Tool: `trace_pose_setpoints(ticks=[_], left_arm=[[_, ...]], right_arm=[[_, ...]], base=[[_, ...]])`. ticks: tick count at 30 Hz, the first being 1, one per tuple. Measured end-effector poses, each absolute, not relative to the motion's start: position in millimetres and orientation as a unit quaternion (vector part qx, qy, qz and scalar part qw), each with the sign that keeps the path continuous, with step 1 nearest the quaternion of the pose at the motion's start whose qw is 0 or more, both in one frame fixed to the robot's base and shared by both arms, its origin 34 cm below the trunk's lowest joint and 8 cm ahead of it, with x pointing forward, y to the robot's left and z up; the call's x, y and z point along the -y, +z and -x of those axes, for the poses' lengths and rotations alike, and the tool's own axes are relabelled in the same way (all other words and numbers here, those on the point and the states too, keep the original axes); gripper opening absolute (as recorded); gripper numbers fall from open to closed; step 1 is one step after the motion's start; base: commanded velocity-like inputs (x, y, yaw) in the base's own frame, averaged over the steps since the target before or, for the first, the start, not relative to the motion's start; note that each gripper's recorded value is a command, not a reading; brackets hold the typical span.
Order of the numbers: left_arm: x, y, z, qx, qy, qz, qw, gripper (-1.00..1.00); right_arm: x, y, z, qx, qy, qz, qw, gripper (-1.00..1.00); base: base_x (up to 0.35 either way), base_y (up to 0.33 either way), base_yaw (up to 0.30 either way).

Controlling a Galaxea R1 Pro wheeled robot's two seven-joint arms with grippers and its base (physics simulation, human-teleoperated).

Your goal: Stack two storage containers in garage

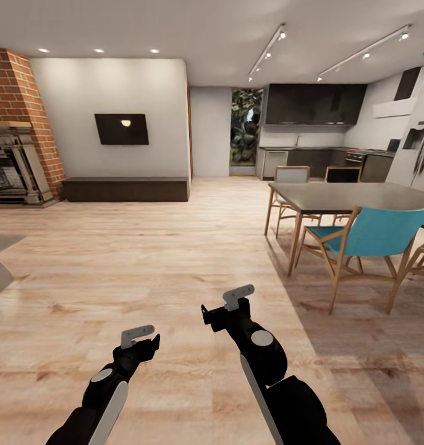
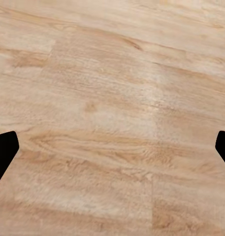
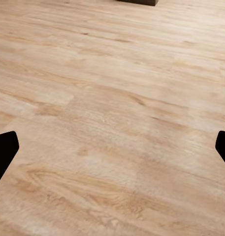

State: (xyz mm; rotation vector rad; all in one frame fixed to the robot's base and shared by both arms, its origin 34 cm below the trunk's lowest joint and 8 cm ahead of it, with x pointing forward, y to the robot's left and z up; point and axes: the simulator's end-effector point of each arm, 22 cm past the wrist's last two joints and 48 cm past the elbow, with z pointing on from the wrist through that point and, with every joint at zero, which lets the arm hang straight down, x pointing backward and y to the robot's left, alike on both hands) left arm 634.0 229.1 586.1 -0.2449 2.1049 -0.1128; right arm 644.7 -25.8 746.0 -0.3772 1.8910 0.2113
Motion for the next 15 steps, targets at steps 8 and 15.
trace_pose_setpoints(ticks=[8, 15], left_arm=[[-229.1, 586.1, -634.0, -0.866, -0.046, 0.101, 0.488, 1.0], [-229.1, 586.1, -634.0, -0.866, -0.046, 0.101, 0.488, 1.0]], right_arm=[[25.6, 746.0, -644.7, -0.804, 0.09, 0.161, 0.565, 1.0], [25.8, 746.0, -644.8, -0.804, 0.09, 0.16, 0.565, 1.0]], base=[[0.338, 0.0, 0.0], [0.338, 0.0, 0.0]])
